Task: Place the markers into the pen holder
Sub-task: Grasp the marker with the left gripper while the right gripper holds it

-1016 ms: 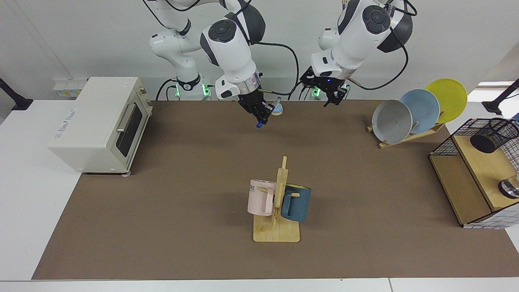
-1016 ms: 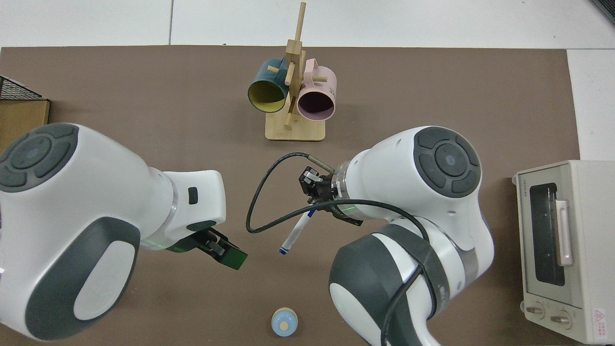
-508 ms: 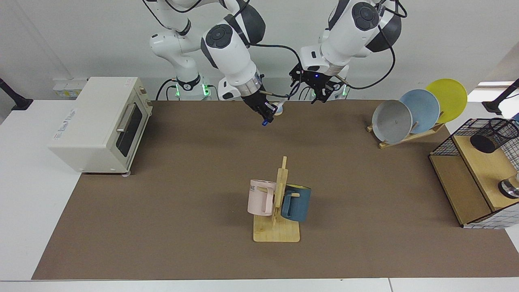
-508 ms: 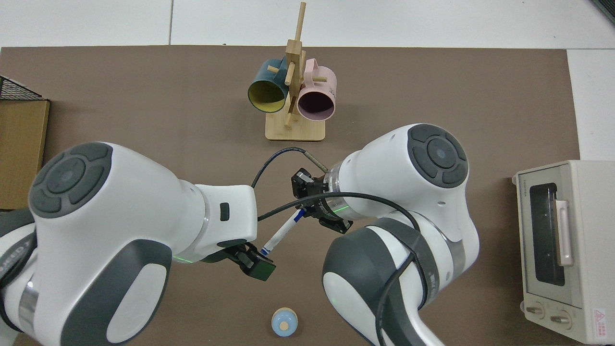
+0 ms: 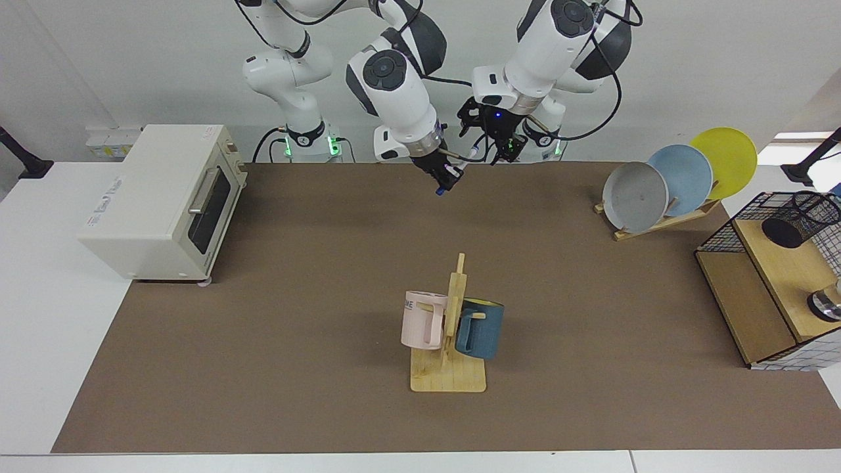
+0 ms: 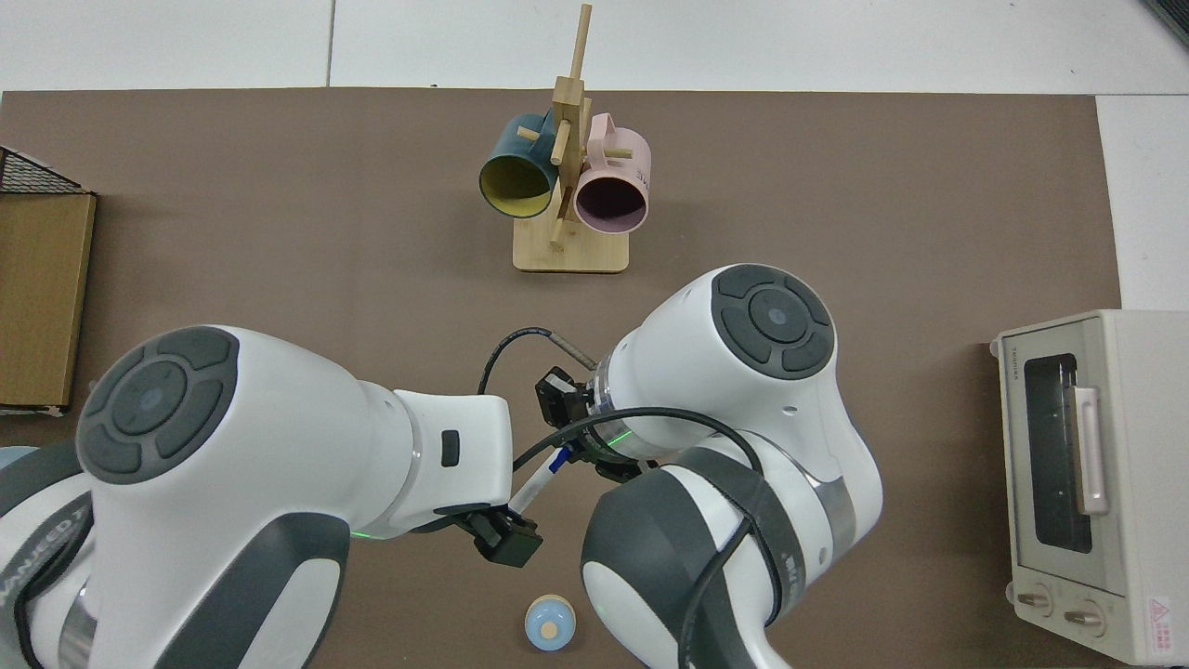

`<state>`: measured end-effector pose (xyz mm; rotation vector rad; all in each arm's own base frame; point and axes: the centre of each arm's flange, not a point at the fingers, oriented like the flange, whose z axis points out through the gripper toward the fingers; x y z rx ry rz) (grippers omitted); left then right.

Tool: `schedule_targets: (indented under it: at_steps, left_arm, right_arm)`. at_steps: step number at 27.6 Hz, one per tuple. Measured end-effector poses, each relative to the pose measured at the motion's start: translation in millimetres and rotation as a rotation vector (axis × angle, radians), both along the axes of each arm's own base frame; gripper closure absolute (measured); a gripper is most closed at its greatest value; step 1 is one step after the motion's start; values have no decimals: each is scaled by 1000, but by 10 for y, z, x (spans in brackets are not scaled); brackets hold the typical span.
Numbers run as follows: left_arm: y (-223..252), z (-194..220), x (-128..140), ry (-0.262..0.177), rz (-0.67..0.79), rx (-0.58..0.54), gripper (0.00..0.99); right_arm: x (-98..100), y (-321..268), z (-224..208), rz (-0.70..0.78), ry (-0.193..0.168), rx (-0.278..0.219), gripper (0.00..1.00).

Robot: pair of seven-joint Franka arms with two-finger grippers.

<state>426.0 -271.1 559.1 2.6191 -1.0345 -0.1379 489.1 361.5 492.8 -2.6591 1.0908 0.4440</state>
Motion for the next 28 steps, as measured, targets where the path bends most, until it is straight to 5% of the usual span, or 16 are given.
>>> schedule_targets:
  at_steps: [14,19,23,28]
  left_arm:
    - [19,-42,-67,-7,-1,2,97]
    - [20,-40,-65,-10,2,0,392]
    - [19,-37,-62,-10,12,1,414]
    - [59,-50,-38,-9,29,7,775]
  right_arm:
    - [174,89,240,-45,42,33,833]
    - [199,104,215,-46,46,34,833]
    - [205,107,206,-47,47,34,833]
    - [193,99,203,-42,58,29,833]
